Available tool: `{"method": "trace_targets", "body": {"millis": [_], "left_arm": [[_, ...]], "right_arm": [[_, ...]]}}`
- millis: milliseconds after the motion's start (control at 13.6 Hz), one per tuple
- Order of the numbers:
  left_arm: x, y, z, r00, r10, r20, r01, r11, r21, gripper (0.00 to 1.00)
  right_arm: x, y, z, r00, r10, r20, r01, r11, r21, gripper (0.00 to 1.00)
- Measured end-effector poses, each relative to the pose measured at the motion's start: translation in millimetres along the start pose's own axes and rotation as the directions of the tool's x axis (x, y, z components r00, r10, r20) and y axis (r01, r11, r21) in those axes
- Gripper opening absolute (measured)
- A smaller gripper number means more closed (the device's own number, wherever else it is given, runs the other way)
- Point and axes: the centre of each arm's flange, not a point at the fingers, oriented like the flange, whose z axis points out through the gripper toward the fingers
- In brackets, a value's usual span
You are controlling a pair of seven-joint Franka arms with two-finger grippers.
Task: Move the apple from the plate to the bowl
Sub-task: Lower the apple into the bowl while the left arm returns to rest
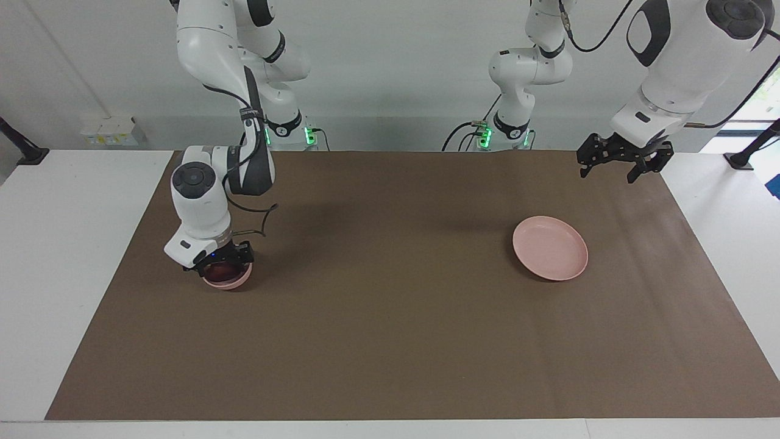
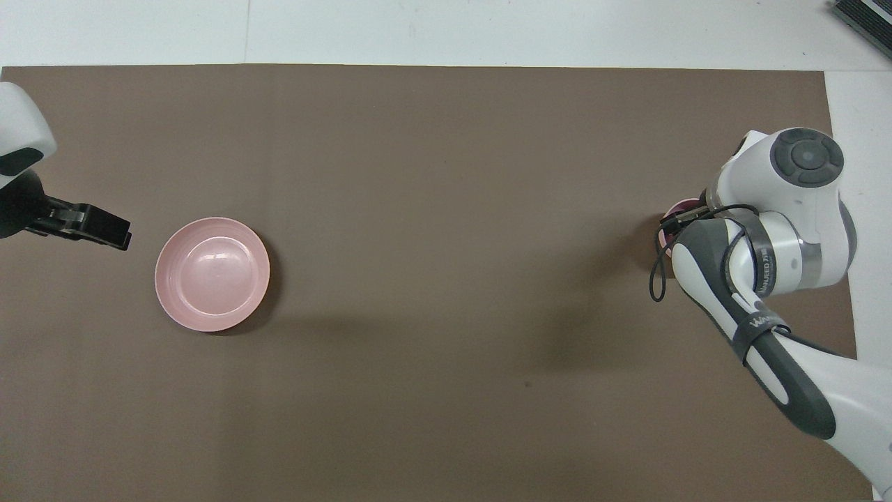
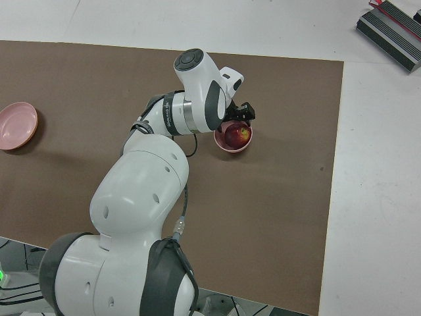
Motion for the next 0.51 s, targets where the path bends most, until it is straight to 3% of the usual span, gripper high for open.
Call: {"method": "trace_targets", "body": {"millis": [294,514], "left_arm": [[-8.4,5.6,-3.6,1.000,-0.003,0.020,0.004,0.997,-0.073,1.00],[-11.6,-0.5,-4.3,1.000,-0.016,0.027,0.018,0.996,-0.089,1.00]], "right_arm": [[-7.6,0.5,-30.4,1.000,0.027,0.013,-0.027,0.999,0.026,1.00],[-21.3,5.9,-73.8,0.998,0.054,0.013,-0.055,0.997,0.045,1.00]]}}
